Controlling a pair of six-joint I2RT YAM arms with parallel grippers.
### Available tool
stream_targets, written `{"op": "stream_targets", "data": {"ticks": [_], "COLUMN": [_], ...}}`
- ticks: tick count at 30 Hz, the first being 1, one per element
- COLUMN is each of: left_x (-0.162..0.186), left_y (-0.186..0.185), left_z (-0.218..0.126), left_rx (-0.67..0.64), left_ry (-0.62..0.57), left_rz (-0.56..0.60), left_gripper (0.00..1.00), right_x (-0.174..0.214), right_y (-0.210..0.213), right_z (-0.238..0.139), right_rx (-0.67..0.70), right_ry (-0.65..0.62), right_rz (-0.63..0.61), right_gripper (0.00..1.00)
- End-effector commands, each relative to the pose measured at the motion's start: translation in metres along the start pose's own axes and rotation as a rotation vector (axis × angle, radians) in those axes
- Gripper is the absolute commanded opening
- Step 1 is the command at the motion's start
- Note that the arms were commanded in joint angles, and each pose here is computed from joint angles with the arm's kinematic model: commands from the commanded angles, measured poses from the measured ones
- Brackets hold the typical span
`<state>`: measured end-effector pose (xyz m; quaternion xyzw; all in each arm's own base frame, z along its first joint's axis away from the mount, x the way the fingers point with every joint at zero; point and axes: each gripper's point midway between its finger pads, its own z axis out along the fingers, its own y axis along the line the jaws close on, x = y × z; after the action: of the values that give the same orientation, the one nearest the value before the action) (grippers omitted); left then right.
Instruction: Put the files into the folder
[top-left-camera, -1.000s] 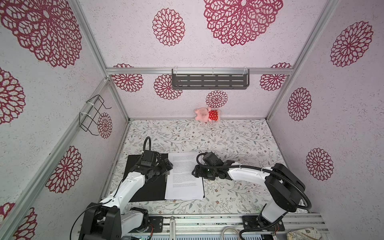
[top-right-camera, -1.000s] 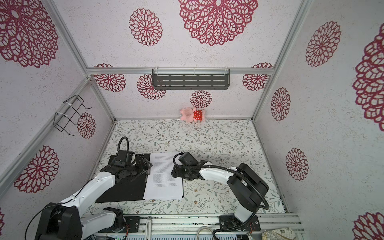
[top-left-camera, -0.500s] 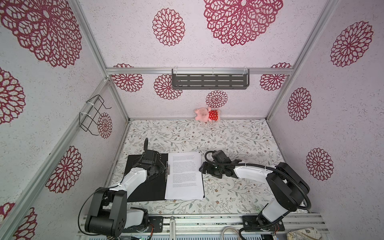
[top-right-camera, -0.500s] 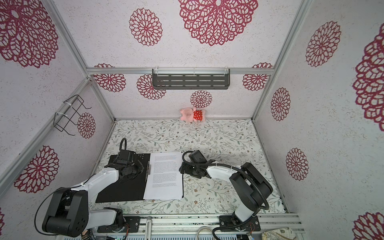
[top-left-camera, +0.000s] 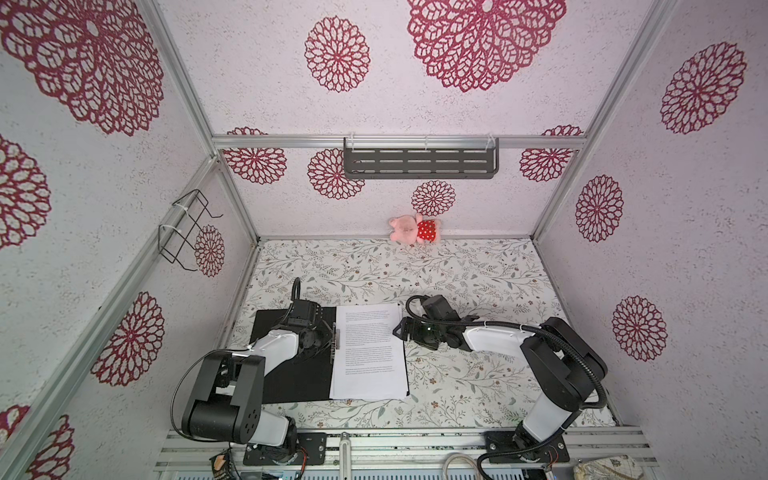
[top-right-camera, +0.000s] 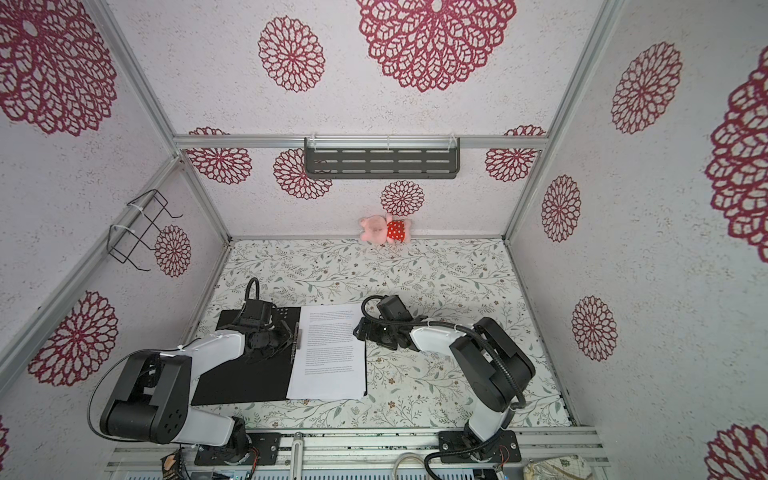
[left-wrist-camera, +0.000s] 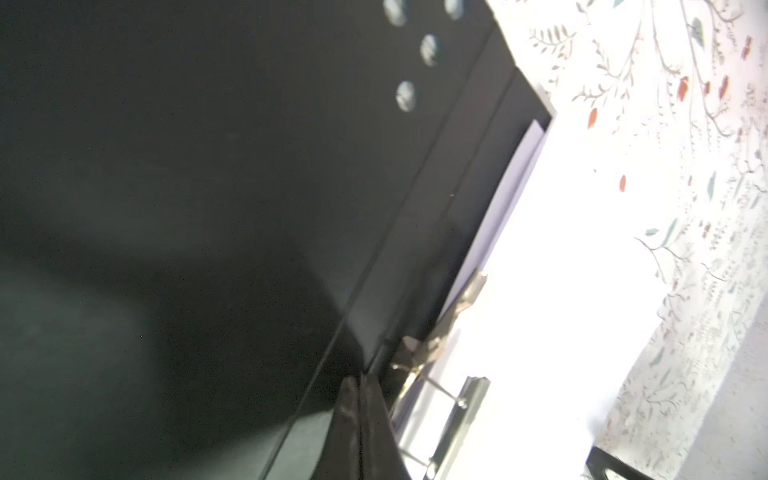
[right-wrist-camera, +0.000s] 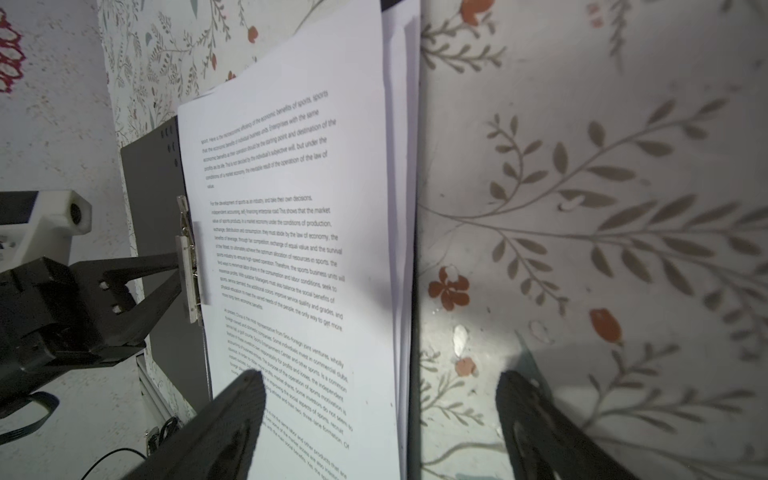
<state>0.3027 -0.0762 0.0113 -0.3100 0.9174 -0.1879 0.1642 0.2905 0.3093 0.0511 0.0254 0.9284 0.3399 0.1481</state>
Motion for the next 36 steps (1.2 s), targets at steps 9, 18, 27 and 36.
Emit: {"op": "stream_targets", "data": {"ticks": [9, 18, 27, 36], "left_x": [0.041, 0.069, 0.095, 0.108], "left_y": [-0.014, -0.06, -0.114, -0.152], "left_z": [0.03, 0.055, 0.074, 0.077], "left_rx": [0.01, 0.07, 0.12, 0.156], "left_ry": [0.119, 0.165, 0.184, 0.172], "left_rz": [0.039, 0.073, 0.124, 0.118], "left_gripper": [0.0, 0.0, 0.0, 0.0], "right_x": [-0.02, -0.043, -0.071, -0.093], "right_y": [-0.028, -0.066, -0.106, -0.132], "right_z": [0.002, -0.018, -0.049, -0.061], "right_rx": [0.026, 0.071, 0.128, 0.147], "right_ry": [-0.022, -0.073, -0.124, -0.133], "right_rz": [0.062, 0.105, 0.123, 0.15], "right_gripper": [0.9, 0.89, 0.89, 0.89]}}
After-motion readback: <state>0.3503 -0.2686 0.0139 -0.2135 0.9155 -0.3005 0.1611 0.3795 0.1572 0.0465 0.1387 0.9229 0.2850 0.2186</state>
